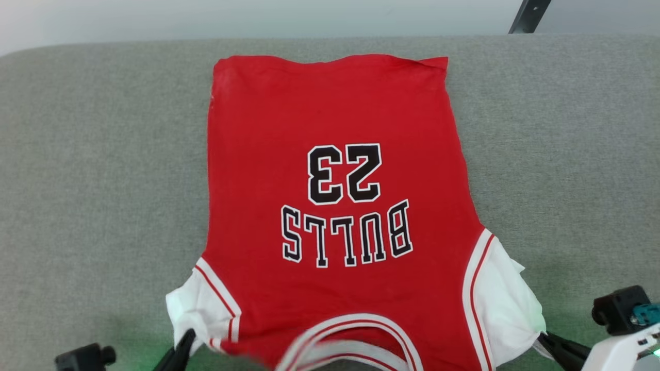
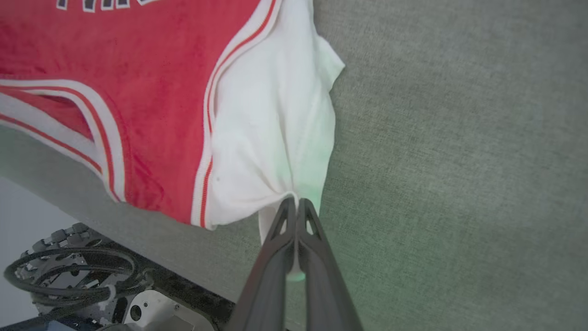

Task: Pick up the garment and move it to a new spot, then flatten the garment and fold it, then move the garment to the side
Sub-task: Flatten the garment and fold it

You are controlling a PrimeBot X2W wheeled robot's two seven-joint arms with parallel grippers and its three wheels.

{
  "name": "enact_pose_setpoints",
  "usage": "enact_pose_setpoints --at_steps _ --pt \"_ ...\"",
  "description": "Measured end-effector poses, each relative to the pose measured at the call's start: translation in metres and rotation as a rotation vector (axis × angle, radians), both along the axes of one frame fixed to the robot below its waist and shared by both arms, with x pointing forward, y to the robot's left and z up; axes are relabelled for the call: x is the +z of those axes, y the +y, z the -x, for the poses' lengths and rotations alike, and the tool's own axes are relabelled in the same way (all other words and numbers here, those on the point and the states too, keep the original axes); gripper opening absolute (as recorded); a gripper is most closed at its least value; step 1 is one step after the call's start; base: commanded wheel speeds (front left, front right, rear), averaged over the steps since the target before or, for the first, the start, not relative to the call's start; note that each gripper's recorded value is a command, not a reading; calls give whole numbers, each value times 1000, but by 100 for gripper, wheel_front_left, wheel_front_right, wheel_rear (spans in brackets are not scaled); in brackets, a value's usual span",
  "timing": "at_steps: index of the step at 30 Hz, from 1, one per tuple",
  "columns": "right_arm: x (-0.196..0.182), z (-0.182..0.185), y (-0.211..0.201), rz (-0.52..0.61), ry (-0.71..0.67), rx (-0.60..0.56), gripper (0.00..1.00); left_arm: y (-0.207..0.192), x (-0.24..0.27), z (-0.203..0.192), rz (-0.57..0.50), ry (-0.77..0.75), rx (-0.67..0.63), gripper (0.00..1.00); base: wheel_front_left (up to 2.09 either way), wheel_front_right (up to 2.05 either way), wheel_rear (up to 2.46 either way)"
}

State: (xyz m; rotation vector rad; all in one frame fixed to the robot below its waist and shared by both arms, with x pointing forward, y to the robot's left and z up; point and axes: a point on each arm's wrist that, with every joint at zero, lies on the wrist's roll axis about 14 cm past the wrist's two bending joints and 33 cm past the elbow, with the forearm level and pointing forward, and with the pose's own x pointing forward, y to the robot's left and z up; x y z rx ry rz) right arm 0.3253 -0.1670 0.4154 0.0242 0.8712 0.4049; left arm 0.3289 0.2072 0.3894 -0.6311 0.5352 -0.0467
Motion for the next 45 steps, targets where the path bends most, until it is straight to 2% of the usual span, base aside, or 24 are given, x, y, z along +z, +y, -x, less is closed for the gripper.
enact_pose_setpoints --at_steps 10,13,18,19,20,21,22,26,31,34,36,41,45 --pt "-37 -2 1 39 77 30 0 -2 -21 1 -85 56 -50 0 0 0 0" --pt "-44 -6 -2 78 74 51 0 -4 -27 0 -81 76 -47 0 0 0 0" --pt "-50 -9 0 79 65 56 0 -5 -34 -4 -76 84 -54 0 0 0 0" --pt "-50 -10 0 81 59 57 11 -5 -35 -4 -77 87 -56 0 0 0 0" --pt "-49 -12 -1 88 47 59 42 -6 -36 -4 -78 89 -59 0 0 0 0" --pt "-49 -13 -1 95 36 64 89 -6 -37 -4 -77 89 -61 0 0 0 0" --pt "-48 -14 0 92 28 63 100 -7 -37 -4 -79 85 -63 0 0 0 0" --pt "-23 -30 5 51 -46 50 100 -9 -35 -6 -71 67 -61 0 0 0 0" --pt "30 -56 0 57 -141 79 100 -12 -32 -7 -71 48 -64 0 0 0 0" --pt "66 -88 -9 118 -222 108 100 -16 -28 -10 -75 31 -76 0 0 0 0" --pt "83 -111 -7 107 -249 109 100 -20 -25 -14 -70 21 -83 0 0 0 0" --pt "94 -178 1 130 -253 107 100 -31 -20 -28 -55 -5 -109 0 0 0 0" --pt "77 -224 23 157 -200 118 100 -33 -23 -29 -45 -2 -107 0 0 0 0"
